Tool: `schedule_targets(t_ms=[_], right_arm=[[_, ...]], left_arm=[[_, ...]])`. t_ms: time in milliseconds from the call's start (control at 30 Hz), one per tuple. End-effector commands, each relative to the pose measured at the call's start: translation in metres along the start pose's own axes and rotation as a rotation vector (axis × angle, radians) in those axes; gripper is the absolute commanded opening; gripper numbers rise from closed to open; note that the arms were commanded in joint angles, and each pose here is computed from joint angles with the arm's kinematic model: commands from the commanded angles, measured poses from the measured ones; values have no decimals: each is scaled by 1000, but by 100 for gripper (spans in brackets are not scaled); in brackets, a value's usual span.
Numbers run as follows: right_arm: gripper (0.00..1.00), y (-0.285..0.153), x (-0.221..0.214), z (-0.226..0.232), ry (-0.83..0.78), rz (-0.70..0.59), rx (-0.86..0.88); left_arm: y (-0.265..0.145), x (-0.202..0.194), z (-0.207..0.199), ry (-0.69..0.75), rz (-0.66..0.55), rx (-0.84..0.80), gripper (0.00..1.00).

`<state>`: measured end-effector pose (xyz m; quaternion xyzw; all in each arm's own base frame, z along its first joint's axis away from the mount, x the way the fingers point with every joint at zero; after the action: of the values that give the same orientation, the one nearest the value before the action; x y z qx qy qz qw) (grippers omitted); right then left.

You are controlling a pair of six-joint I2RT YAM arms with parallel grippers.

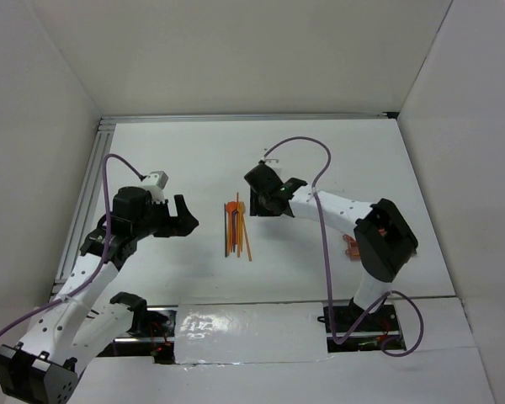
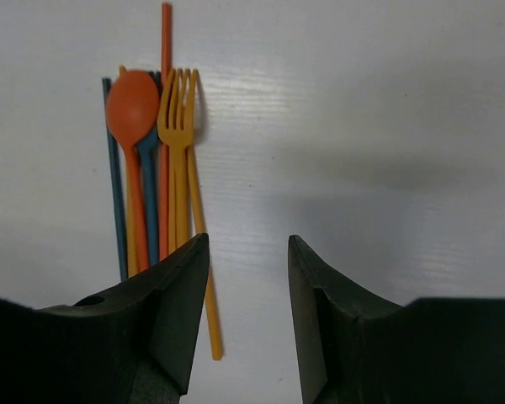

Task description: Sort the eating utensils into containers

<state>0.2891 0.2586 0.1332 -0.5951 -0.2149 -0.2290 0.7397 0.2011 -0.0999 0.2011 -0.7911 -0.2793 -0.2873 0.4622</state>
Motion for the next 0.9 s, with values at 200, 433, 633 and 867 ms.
schedule_targets(t_ms=[200, 433, 633, 867], right_arm=[[47, 18, -29, 26, -141, 57, 27], [46, 19, -45, 38, -193, 85, 73], [39, 29, -64, 36, -221, 132, 46], [36, 37, -83, 37, -254, 172, 41]], left_arm=[[-2, 13, -7, 18, -39, -23, 100], [-2, 13, -7, 30, -45, -25, 100], [0, 13, -6, 34, -39, -21, 100], [-2, 12, -6, 49, -47, -27, 100]])
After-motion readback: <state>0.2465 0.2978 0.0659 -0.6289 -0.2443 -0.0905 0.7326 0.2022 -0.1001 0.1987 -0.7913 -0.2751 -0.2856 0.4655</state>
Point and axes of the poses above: each gripper's point midway between its finger pads, its own y axis out along the fingers, its own z axis along the line the jaws close on, x = y × z, the point moved 5 cm from there along -y, back along the fingers
